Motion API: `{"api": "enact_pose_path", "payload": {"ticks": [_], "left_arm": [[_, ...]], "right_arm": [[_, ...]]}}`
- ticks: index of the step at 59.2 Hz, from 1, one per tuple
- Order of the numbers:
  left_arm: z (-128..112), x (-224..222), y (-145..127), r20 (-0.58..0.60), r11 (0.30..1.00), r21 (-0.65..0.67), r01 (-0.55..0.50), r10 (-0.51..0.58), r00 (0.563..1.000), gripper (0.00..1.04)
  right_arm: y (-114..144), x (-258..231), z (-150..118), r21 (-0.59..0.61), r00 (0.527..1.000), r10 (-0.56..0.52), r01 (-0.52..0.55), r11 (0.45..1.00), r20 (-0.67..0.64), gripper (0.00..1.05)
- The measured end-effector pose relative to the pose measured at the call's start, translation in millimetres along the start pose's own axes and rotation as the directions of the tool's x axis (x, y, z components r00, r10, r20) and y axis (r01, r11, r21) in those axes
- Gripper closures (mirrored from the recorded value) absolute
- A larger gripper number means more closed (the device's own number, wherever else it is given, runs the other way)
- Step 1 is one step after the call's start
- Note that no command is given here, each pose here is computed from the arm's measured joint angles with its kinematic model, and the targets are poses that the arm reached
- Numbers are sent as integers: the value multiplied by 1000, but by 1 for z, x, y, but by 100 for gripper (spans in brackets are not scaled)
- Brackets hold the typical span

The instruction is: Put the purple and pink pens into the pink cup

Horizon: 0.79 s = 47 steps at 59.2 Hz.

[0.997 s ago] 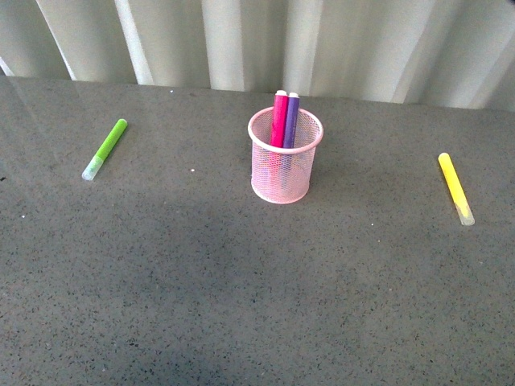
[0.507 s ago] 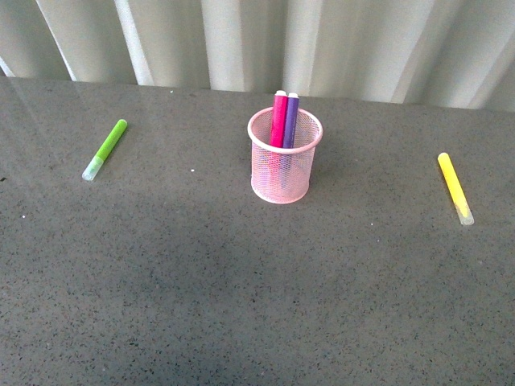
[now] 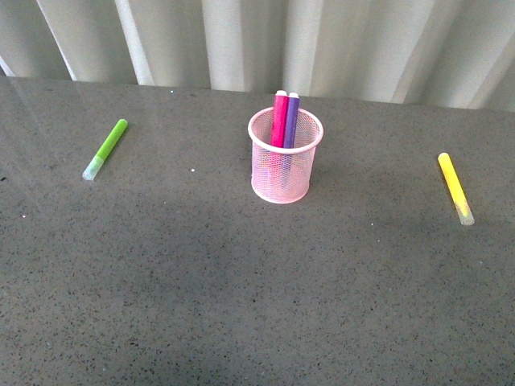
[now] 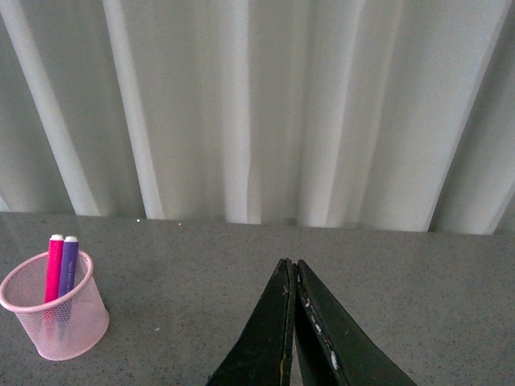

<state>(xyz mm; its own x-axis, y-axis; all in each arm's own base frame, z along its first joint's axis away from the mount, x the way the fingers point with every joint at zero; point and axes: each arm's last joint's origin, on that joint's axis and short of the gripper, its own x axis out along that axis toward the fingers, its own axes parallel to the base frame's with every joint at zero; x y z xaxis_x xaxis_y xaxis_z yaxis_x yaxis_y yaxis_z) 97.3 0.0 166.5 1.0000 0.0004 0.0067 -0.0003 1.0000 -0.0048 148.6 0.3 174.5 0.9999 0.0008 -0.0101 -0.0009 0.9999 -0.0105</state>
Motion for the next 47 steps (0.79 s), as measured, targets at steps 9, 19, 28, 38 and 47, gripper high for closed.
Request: {"api": "enact_pose_path", "payload": {"ticks": [9,19,28,38,47], "left_arm": [[0,0,0,0,1000,0,0,0,1000,7],[0,0,0,0,1000,0,0,0,1000,7],[0,0,0,0,1000,0,0,0,1000,7],[0,0,0,0,1000,0,0,0,1000,7],[0,0,0,0,1000,0,0,0,1000,7]], "right_arm": [[0,-8,-6,0,1000,3,-3,1000,12,101],[0,-17,-3,0,1000,2,-2,1000,27,101],[0,-22,-2,0,1000,2,-2,1000,28,101],[0,-27,-1,0,999,2,-2,1000,33,101],[0,-32,-1,0,999,2,-2,1000,34,101]]}}
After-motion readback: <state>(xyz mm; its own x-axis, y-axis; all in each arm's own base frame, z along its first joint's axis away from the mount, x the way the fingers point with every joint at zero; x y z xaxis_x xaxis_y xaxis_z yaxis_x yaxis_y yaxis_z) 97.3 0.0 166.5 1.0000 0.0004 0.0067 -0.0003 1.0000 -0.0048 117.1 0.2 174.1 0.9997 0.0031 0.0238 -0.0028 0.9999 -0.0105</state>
